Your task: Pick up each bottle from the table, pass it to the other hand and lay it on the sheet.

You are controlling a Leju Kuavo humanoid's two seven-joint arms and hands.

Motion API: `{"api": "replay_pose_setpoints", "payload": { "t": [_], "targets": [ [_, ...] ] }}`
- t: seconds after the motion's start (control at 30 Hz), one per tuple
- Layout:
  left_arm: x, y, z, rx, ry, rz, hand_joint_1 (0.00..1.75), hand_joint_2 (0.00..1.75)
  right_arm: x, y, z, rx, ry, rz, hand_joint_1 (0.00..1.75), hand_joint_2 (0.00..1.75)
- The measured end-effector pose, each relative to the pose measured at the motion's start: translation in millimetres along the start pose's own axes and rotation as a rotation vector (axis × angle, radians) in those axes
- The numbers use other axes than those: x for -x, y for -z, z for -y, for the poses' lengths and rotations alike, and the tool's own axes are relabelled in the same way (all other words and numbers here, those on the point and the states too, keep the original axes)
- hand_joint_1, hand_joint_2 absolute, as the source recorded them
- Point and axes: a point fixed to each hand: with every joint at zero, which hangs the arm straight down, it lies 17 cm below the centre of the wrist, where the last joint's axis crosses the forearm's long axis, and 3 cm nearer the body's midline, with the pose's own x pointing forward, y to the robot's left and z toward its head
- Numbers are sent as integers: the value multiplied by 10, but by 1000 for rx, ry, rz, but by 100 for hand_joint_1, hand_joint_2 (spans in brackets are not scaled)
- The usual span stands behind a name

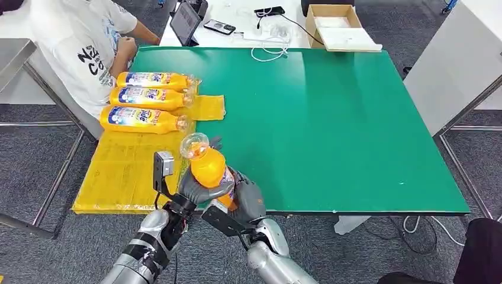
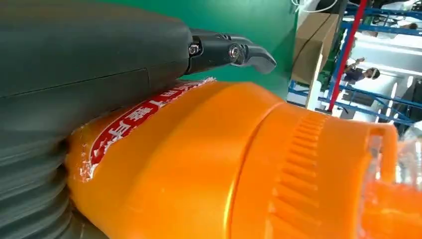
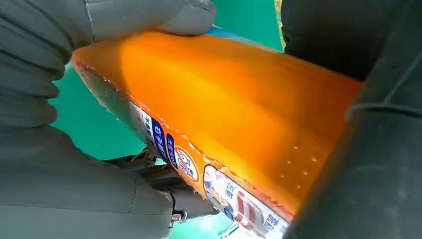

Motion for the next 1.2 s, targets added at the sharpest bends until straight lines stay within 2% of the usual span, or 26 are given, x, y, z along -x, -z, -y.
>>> {"api": "replay_pose_setpoints", "payload": {
  "t": [0.53, 0.57, 0.6, 0.63, 0.8, 1.13, 1.2],
  "targets": [
    [112, -9, -46, -21, 118, -17, 0, 175, 30, -10, -38, -15, 7, -12, 175, 175],
    [139, -8, -43, -20, 141, -23, 28, 175, 40, -17, -47, -19, 7, -15, 175, 175],
    [135, -9, -36, -17, 134, -20, 166, 175, 40, -17, -48, -20, 7, -14, 175, 175],
    [117, -12, -28, -13, 115, -12, 175, 175, 35, -14, -52, -22, 6, -12, 175, 175],
    [-4, -76, -33, 11, -91, 25, 175, 175, -45, 7, -104, -48, -19, 20, 175, 175],
    [-13, -118, -125, -25, -118, 35, 175, 175, -55, 9, -144, -66, -32, 26, 175, 175],
    [-27, -122, -149, -32, -134, 39, 175, 175, -57, 14, -147, -68, -36, 27, 0, 175]
  ]
}}
